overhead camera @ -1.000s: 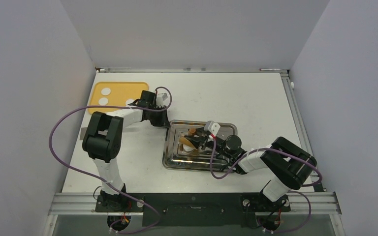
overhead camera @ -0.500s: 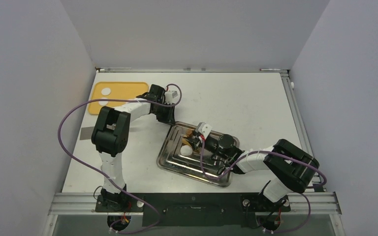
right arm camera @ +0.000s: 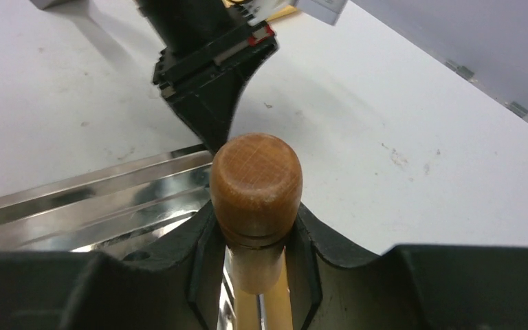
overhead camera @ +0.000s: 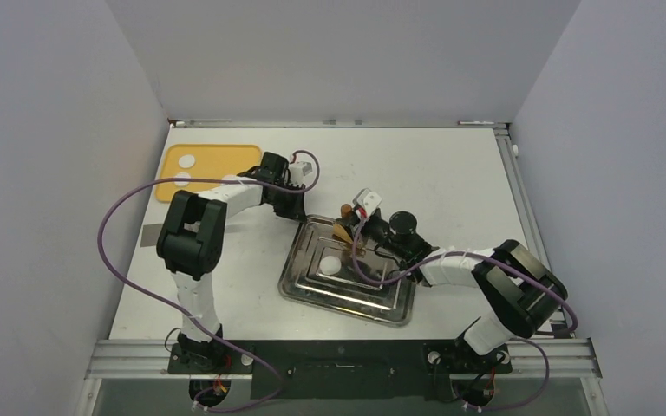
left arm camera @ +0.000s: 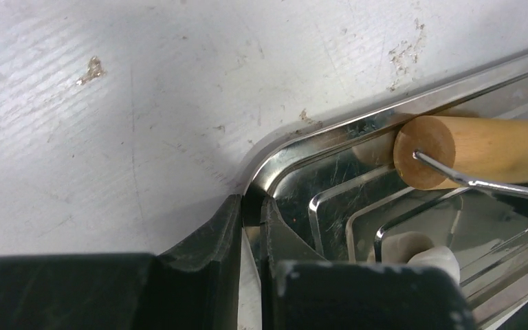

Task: Roll out the dumpling wrappers from the dough
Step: Flatten out the dough on the work surface.

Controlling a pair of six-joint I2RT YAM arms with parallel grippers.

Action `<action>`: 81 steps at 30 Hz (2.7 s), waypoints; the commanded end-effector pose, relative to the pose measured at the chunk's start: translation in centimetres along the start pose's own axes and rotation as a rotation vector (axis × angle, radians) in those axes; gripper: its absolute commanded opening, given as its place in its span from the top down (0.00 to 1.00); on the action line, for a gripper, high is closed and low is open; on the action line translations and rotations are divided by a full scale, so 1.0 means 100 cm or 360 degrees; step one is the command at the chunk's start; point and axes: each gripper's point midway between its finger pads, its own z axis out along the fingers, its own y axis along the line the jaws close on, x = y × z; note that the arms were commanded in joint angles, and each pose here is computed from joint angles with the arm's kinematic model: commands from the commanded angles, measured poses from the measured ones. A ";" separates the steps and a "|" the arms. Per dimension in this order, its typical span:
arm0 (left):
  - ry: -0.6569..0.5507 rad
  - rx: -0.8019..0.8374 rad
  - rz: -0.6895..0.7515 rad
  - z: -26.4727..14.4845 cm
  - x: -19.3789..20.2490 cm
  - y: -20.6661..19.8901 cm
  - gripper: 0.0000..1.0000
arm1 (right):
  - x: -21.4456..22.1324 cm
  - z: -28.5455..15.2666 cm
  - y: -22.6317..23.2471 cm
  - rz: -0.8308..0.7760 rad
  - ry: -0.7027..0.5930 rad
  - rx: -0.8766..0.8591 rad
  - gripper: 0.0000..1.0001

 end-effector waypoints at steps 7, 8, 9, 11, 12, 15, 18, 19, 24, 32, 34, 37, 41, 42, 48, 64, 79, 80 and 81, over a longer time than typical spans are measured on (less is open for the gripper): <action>0.0075 -0.0270 -0.0275 -0.035 0.064 0.061 1.00 | 0.013 0.043 -0.022 -0.0134 0.0164 -0.0068 0.92; 0.0051 -0.0266 -0.0241 -0.037 0.061 0.060 1.00 | 0.010 0.049 -0.022 -0.0142 0.0154 -0.0087 0.92; 0.0028 -0.0254 -0.0213 -0.038 0.058 0.059 0.99 | 0.007 0.054 -0.020 -0.0143 0.0141 -0.0114 0.92; 0.0003 -0.0189 -0.0142 -0.040 0.045 0.051 0.91 | -0.004 0.060 -0.015 -0.0152 0.0090 -0.0183 0.92; 0.0022 -0.0176 -0.0059 -0.041 0.043 0.049 0.85 | -0.012 0.060 -0.012 -0.0161 0.0057 -0.0214 0.92; 0.0054 -0.0167 0.0197 -0.045 0.032 0.043 0.66 | -0.042 0.055 -0.009 -0.0219 -0.0014 -0.0259 0.92; -0.0003 -0.0066 0.0537 -0.050 0.019 0.031 0.51 | -0.071 0.041 0.000 -0.0263 -0.0089 -0.0316 0.92; -0.0012 -0.0028 0.0668 -0.051 0.016 0.027 0.46 | -0.081 0.035 0.005 -0.0269 -0.0130 -0.0351 0.92; -0.0066 -0.0007 0.1067 -0.042 -0.011 0.019 0.37 | -0.110 0.015 0.037 -0.0216 -0.0322 -0.0470 0.92; -0.0124 -0.0047 0.1248 -0.026 -0.045 0.024 0.35 | -0.091 0.011 0.074 -0.0141 -0.0317 -0.0623 0.92; -0.0015 -0.0004 0.1263 -0.016 -0.033 0.023 0.35 | -0.086 0.012 0.080 -0.0121 -0.0306 -0.0681 0.92; 0.0135 0.0046 0.1311 -0.002 -0.013 0.023 0.35 | -0.074 0.017 0.084 -0.0103 -0.0258 -0.0686 0.92; 0.0248 -0.0001 0.1346 0.010 0.001 0.029 0.36 | -0.033 0.017 0.090 -0.0059 -0.0118 -0.0688 0.92; 0.0258 -0.0004 0.1343 0.011 0.002 0.030 0.37 | -0.023 0.016 0.093 -0.0042 -0.0081 -0.0696 0.92; 0.0290 -0.0058 0.1381 0.011 0.014 0.032 0.59 | 0.014 -0.006 0.116 0.0049 0.0061 -0.0704 0.92; 0.0438 -0.0549 0.1489 0.030 0.035 0.043 1.00 | 0.066 -0.018 0.115 0.0055 0.0295 -0.0570 0.92; 0.0397 -0.0574 0.1529 0.030 0.032 0.044 1.00 | 0.082 -0.036 0.127 0.0068 0.0413 -0.0511 0.92; 0.0396 -0.0572 0.1531 0.030 0.032 0.044 1.00 | 0.079 -0.029 0.119 0.0074 0.0399 -0.0490 0.92; 0.0396 -0.0567 0.1535 0.030 0.032 0.043 1.00 | 0.075 -0.022 0.112 0.0082 0.0381 -0.0469 0.92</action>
